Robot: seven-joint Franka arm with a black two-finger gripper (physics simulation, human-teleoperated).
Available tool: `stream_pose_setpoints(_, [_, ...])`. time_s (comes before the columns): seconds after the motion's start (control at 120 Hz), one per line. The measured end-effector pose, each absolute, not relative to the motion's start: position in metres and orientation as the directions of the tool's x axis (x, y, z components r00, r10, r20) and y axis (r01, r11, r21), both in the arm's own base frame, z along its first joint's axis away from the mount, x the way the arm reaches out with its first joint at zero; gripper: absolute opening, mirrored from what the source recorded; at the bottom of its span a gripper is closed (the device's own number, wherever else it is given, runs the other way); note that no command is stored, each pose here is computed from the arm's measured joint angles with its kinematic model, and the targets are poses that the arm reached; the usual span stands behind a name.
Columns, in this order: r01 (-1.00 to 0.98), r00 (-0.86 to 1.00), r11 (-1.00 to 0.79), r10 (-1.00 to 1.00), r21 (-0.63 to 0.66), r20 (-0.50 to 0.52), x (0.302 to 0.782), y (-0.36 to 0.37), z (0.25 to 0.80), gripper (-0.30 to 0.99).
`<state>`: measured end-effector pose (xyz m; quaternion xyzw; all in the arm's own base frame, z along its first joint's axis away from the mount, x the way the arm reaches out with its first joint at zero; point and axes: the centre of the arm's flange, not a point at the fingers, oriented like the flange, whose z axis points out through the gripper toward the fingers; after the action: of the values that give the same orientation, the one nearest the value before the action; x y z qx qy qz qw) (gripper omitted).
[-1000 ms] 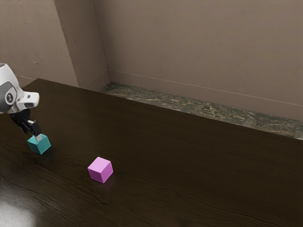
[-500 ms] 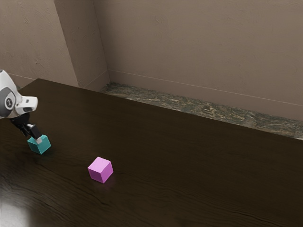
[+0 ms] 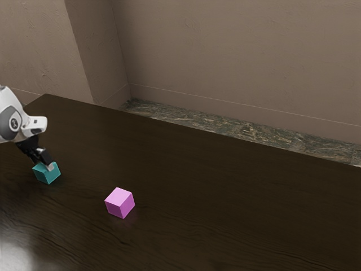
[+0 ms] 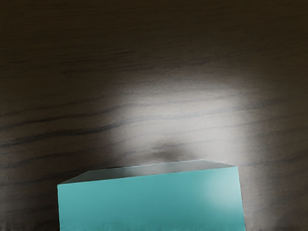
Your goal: Pick up the blue block with one arm, and put the blue block on the pink block with one arm
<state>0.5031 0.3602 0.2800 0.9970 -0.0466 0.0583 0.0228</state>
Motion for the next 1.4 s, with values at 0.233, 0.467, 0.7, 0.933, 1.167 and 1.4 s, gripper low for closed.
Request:
stream_pose_setpoints(0.233, [-0.111,0.990,-0.994,-0.110,0.011,0.094,0.505,0.358,0.275,0.64])
stream_pose_setpoints(0.467, [-0.104,0.991,-0.994,-0.106,-0.025,0.084,0.514,0.357,0.277,0.54])
stream_pose_setpoints(0.7, [-0.043,0.996,-0.999,-0.045,-0.029,0.083,0.518,0.362,0.278,0.41])
stream_pose_setpoints(0.933, [-0.005,0.997,-0.999,-0.009,-0.042,0.078,0.518,0.361,0.279,0.33])
stream_pose_setpoints(1.167, [-0.030,0.995,-0.993,-0.041,-0.116,0.088,0.552,0.352,0.325,0.18])
stream_pose_setpoints(1.4, [-0.086,0.994,-0.984,-0.097,-0.159,0.057,0.579,0.239,0.392,0.09])
